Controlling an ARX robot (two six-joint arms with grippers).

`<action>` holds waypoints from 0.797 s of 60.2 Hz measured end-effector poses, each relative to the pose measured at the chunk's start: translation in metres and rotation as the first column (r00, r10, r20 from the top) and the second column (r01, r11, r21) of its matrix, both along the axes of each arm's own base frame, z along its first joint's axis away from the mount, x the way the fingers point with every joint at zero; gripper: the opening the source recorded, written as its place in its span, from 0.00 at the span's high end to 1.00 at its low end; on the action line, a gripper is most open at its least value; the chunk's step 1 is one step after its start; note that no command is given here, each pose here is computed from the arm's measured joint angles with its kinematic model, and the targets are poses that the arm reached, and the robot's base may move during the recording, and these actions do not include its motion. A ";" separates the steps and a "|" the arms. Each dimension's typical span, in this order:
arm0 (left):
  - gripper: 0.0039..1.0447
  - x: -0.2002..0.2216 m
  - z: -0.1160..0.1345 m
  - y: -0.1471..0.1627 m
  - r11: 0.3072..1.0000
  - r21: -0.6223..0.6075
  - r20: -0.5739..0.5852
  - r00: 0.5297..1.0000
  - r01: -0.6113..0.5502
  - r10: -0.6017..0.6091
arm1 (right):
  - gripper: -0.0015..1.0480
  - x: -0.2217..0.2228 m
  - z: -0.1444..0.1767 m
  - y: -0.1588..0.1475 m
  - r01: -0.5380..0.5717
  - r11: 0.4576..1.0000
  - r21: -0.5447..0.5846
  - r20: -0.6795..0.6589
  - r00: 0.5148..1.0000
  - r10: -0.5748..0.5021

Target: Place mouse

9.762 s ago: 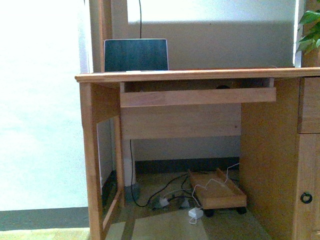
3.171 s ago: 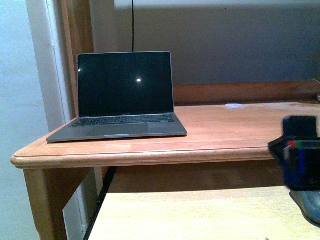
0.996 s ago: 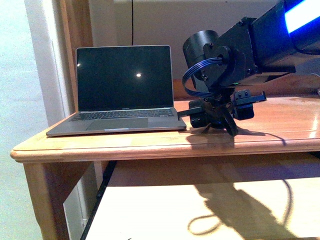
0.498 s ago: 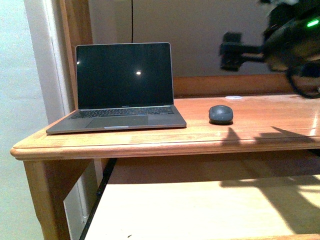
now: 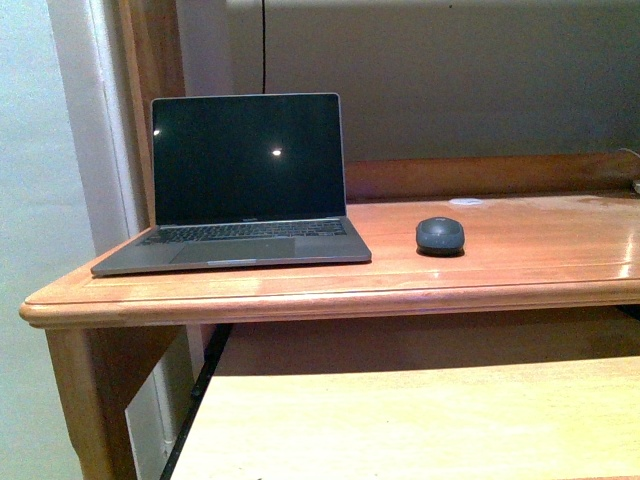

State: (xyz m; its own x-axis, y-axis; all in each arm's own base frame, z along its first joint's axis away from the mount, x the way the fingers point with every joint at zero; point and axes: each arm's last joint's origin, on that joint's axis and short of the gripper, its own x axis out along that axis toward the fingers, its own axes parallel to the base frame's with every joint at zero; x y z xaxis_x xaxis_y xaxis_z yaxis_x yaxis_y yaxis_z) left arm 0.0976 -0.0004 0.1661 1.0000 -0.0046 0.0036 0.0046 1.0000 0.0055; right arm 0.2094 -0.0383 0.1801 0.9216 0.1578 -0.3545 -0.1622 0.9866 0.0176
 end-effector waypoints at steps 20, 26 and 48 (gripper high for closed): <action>0.07 0.000 0.000 0.000 1.000 0.000 0.000 1.000 0.000 0.000 | 0.07 -0.014 -0.040 0.014 -0.162 0.977 -0.141 -0.091 0.985 0.150; 0.07 0.000 0.000 0.000 1.000 0.000 0.000 1.000 0.000 0.000 | 0.07 -0.004 -0.046 0.023 -0.159 0.973 -0.167 -0.098 0.985 0.144; 0.07 0.000 0.000 0.000 1.000 0.000 0.000 1.000 0.000 0.000 | 0.07 0.089 -0.035 0.087 -0.075 0.978 -0.195 -0.020 0.997 0.073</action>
State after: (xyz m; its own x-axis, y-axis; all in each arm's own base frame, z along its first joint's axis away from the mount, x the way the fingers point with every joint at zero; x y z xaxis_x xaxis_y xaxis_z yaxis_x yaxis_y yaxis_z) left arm 0.0976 -0.0004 0.1661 1.0000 -0.0046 0.0036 0.0046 1.0000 0.0055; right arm 0.2989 0.0483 0.1456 0.9054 0.1518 -0.3964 -0.2356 0.9565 -0.1719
